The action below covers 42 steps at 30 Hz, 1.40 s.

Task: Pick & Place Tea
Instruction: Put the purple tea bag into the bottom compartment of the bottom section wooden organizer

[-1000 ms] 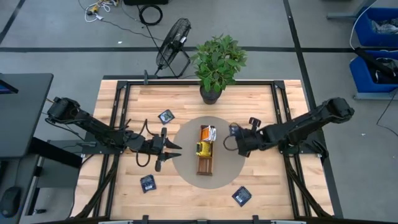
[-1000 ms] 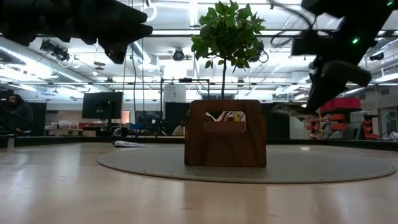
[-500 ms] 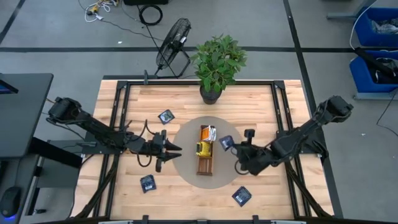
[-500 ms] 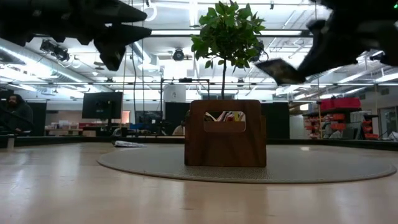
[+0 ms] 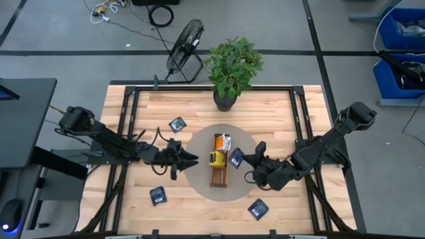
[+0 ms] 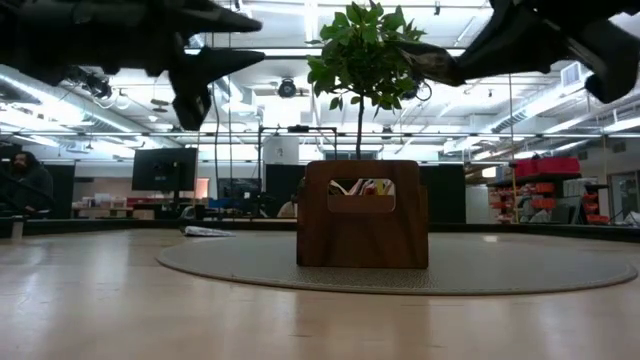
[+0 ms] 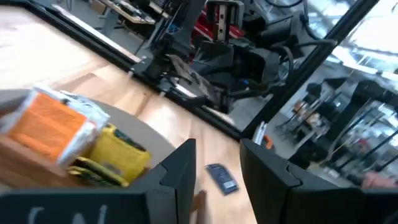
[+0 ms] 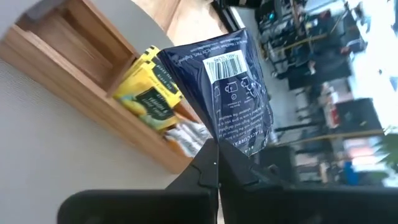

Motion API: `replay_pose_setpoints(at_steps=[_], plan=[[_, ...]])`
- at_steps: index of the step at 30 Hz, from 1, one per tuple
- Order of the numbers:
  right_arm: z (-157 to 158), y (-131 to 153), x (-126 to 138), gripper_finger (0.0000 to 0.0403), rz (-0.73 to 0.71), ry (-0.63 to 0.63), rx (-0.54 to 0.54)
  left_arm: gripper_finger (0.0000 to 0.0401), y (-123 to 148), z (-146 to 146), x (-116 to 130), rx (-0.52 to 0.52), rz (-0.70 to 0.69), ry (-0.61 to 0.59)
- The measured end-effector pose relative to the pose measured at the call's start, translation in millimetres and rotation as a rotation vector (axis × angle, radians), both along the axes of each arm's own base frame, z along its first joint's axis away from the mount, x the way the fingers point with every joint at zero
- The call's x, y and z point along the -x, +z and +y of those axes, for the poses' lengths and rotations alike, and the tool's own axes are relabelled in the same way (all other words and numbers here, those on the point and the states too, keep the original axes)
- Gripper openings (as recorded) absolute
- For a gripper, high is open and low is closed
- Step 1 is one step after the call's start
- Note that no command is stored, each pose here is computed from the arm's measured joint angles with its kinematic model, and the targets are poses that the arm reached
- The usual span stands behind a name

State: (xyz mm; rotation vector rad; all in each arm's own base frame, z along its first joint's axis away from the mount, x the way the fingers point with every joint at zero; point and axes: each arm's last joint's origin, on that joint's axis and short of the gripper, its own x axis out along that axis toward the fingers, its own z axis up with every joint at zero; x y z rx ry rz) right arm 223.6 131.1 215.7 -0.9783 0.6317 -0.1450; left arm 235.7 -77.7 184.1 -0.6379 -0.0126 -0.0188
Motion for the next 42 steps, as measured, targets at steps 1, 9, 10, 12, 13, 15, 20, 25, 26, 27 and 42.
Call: replay_pose_setpoints(at_steps=[1,9,10,12,13,15,20,25,26,27,42], plan=[[-0.4,0.8,-1.1,0.0,0.001,0.009,0.016,0.0128,1.2,-1.0,-3.6,0.016,-0.006,0.0],[0.2,-8.7,-14.9,0.0,0.07,0.079,0.189,0.0128,21.3,-13.3,-45.0,0.033,-0.053,-0.009],[0.7,-11.5,-16.5,0.0,0.083,0.085,0.21,0.0128,23.1,-14.1,-49.5,0.034,-0.055,-0.018],[1.8,-15.4,-19.2,0.0,0.088,0.072,0.256,0.0128,24.9,-13.5,-57.2,0.036,-0.036,-0.027],[2.9,-17.2,-20.5,0.0,0.086,0.062,0.281,0.0128,24.4,-13.0,-59.2,0.04,-0.015,-0.024],[5.3,-20.6,-20.8,0.0,0.098,0.051,0.342,0.0128,22.5,-11.5,-63.2,0.056,0.045,-0.015],[12.5,-22.0,-24.3,0.0,0.089,0.089,0.394,0.0128,24.3,-8.5,-67.7,0.094,0.073,0.001],[14.7,-16.7,-27.6,0.0,0.063,0.1,0.443,0.0128,25.9,-6.4,-69.4,0.095,0.071,0.005],[15.0,-16.0,-28.0,0.0,0.062,0.105,0.451,0.0128,25.8,-5.4,-69.7,0.095,0.072,0.008],[15.2,-15.1,-28.6,0.0,0.059,0.11,0.458,0.0128,25.6,-4.5,-69.9,0.097,0.073,0.012],[7.8,-6.7,-40.2,0.0,0.034,0.157,0.502,0.0128,25.6,-4.3,-70.0,0.095,0.073,0.012]])
